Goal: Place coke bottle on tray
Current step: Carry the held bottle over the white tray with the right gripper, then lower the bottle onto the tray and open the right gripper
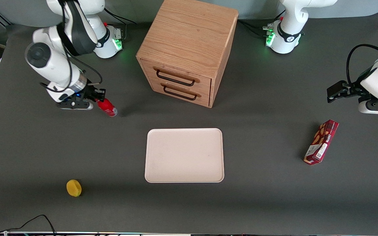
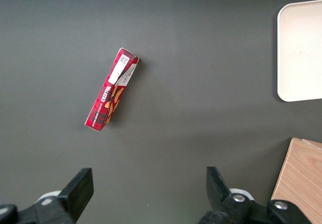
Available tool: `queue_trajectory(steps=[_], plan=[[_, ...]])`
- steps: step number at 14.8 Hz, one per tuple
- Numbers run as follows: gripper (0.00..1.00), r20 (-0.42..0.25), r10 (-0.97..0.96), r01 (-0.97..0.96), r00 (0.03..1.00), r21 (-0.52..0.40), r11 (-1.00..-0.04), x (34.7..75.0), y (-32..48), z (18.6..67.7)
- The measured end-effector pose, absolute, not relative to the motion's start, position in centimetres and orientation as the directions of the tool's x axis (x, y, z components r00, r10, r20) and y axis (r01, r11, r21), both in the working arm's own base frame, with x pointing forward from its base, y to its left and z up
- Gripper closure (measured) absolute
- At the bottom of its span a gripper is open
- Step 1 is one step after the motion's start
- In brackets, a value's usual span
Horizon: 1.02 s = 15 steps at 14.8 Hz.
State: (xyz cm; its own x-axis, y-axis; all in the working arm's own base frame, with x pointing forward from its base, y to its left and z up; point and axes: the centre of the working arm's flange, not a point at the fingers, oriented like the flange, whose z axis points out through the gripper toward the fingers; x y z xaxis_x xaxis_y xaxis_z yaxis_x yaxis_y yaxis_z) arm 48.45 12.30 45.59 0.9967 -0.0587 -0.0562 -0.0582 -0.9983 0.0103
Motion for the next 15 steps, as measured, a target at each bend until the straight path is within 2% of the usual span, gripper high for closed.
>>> queue_trajectory(steps=[3, 5, 6, 8, 10, 13, 15], plan=[[0.68, -0.031, -0.042, -0.042, 0.999, -0.012, -0.999, 51.2, 13.7, 55.4], [0.68, -0.059, -0.064, -0.066, 0.996, -0.018, -0.998, 54.1, 15.6, 58.5], [0.68, -0.079, -0.088, -0.089, 0.993, -0.013, -0.996, 56.1, 17.1, 58.6], [0.68, -0.102, -0.149, -0.151, 0.984, -0.012, -0.988, 60.5, 21.0, 56.1], [0.68, -0.113, -0.244, -0.247, 0.963, -0.014, -0.969, 64.8, 24.8, 50.6], [0.68, -0.073, -0.368, -0.372, 0.927, -0.05, -0.927, 69.1, 28.9, 40.7], [0.68, -0.05, -0.414, -0.416, 0.909, -0.068, -0.907, 70.3, 30.5, 36.2]])
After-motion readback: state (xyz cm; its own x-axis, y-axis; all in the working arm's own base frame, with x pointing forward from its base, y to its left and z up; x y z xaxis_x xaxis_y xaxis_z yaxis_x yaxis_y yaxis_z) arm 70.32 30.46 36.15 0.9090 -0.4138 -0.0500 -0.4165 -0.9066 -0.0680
